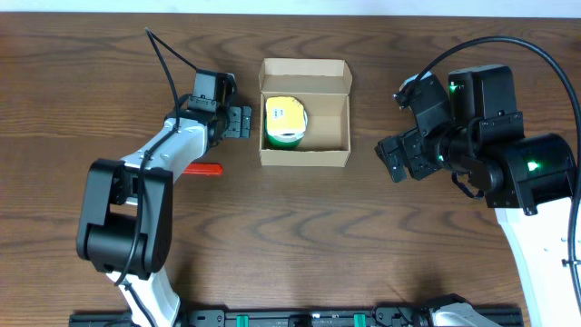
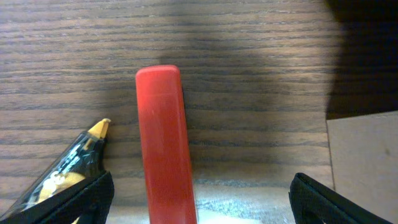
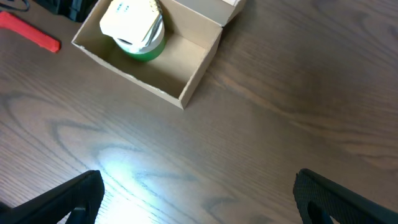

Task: Pack container
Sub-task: 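Reach the left gripper to the red marker and grasp it, then carry the red marker with the left gripper into the box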

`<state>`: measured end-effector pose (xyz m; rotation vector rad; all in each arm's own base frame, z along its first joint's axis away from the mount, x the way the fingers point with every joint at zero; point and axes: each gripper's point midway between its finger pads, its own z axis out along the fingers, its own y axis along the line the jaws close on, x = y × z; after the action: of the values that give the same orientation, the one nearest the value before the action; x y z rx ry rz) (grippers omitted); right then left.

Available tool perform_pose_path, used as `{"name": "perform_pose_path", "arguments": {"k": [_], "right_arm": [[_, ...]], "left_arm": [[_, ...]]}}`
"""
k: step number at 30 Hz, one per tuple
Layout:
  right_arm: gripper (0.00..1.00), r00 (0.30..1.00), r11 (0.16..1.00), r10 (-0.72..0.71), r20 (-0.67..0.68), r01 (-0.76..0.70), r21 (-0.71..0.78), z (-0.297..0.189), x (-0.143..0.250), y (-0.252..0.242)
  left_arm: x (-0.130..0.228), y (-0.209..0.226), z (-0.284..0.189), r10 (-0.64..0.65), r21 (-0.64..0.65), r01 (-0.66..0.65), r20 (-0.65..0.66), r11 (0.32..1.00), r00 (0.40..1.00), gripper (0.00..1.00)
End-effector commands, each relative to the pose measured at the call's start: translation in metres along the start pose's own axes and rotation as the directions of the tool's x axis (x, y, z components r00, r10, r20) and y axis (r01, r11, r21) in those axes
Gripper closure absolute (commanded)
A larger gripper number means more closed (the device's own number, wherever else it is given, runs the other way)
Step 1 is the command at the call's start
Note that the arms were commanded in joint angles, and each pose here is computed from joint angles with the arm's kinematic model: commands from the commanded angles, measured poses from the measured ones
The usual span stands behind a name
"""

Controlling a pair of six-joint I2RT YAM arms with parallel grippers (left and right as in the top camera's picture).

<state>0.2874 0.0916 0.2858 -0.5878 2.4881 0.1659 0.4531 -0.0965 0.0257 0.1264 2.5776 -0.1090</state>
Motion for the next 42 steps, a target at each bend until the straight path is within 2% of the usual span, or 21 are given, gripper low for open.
{"name": "perform_pose_path", "arguments": {"k": [1, 17, 25, 28, 34, 42], "right_arm": [[0.01, 1.0, 1.0, -0.004, 0.008, 0.004, 0.013, -0.004, 0.001, -0.003], [0.01, 1.0, 1.0, -0.004, 0.008, 0.004, 0.013, -0.004, 0.001, -0.003], [0.01, 1.0, 1.0, -0.004, 0.008, 0.004, 0.013, -0.004, 0.001, -0.003], [0.01, 1.0, 1.0, -0.004, 0.008, 0.004, 0.013, -0.004, 0.001, -0.003], [0.01, 1.0, 1.0, -0.004, 0.008, 0.004, 0.013, -0.004, 0.001, -0.003], [0.01, 1.0, 1.0, -0.004, 0.008, 0.004, 0.013, -0.004, 0.001, -0.003]], "left_arm": [[0.002, -0.002, 0.01, -0.011, 0.0, 0.011, -0.012, 1.0, 1.0, 0.09], [0.015, 0.006, 0.03, -0.011, -0.036, 0.01, -0.042, 0.999, 0.999, 0.41], [0.008, 0.008, 0.027, -0.011, -0.057, 0.009, -0.04, 0.998, 0.999, 0.67], [-0.002, 0.007, 0.023, -0.011, -0.057, 0.009, -0.035, 0.998, 0.999, 0.8], [-0.029, 0.005, 0.011, -0.011, -0.057, 0.01, -0.012, 0.998, 1.0, 0.93], [-0.09, -0.002, -0.042, -0.012, -0.055, 0.012, 0.001, 0.998, 1.0, 0.95]]}}
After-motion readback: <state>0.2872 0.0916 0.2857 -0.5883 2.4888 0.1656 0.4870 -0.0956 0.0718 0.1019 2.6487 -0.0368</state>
